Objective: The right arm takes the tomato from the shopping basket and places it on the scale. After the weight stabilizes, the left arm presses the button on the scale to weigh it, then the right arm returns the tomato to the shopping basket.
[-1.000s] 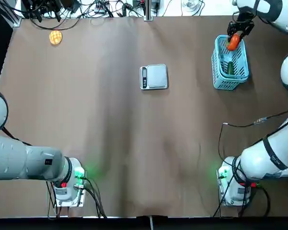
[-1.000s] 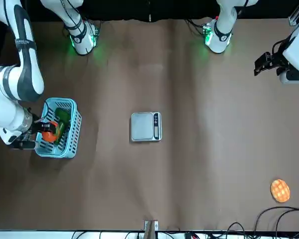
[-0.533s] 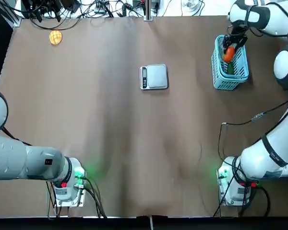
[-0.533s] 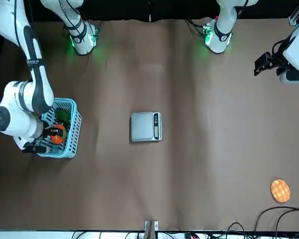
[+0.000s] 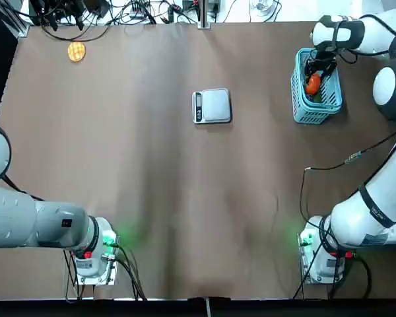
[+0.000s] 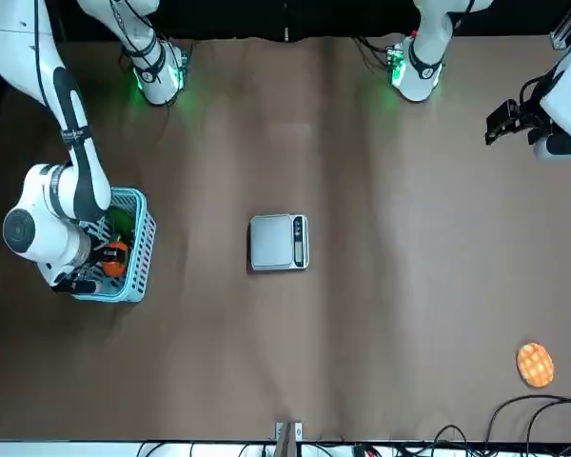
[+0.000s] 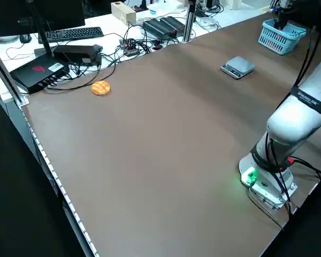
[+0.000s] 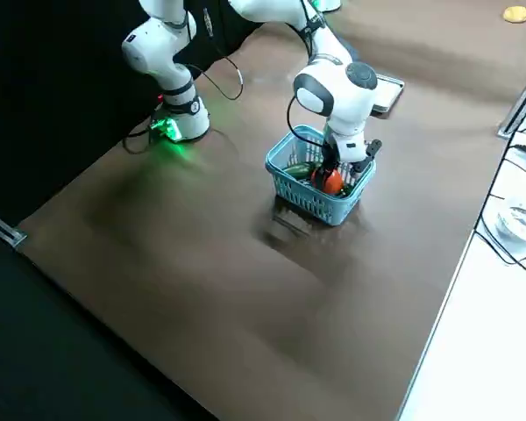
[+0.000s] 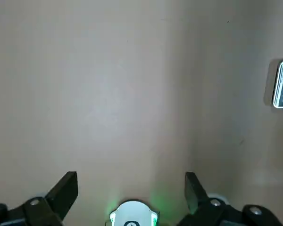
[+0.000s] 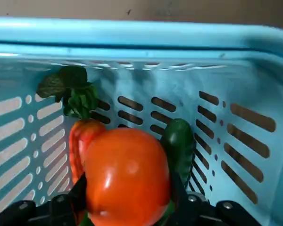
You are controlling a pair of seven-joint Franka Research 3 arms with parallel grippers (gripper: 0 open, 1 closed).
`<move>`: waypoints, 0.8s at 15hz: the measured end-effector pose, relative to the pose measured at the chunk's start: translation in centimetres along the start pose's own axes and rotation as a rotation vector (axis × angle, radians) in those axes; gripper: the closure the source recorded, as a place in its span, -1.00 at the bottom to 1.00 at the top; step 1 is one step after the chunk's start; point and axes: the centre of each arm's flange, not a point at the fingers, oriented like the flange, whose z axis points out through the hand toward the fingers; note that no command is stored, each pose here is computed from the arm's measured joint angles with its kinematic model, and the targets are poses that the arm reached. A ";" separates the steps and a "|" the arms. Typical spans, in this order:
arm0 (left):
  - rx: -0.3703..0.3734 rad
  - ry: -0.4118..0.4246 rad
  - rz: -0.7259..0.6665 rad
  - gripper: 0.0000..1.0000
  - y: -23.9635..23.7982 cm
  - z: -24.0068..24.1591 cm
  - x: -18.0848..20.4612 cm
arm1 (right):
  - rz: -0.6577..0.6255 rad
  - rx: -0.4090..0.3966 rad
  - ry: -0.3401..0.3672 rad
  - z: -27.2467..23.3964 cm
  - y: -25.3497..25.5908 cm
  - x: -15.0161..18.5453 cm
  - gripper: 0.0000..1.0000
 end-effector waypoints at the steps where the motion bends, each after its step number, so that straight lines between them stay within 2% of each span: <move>1: 0.000 0.000 0.000 -1.00 0.0 0.0 0.0 | 0.000 0.000 0.000 0.0 0.0 0.0 -0.42; 10: 0.000 0.000 0.000 -1.00 0.0 0.0 0.0 | -0.002 0.000 -0.001 0.0 -0.1 0.0 -0.43; 11: 0.000 0.000 0.000 -1.00 0.0 0.0 0.0 | -0.002 0.000 -0.001 0.0 -0.1 0.0 -0.45; 12: 0.000 0.000 0.000 -1.00 0.0 0.0 0.0 | -0.002 0.000 -0.001 0.0 -0.1 0.0 -0.58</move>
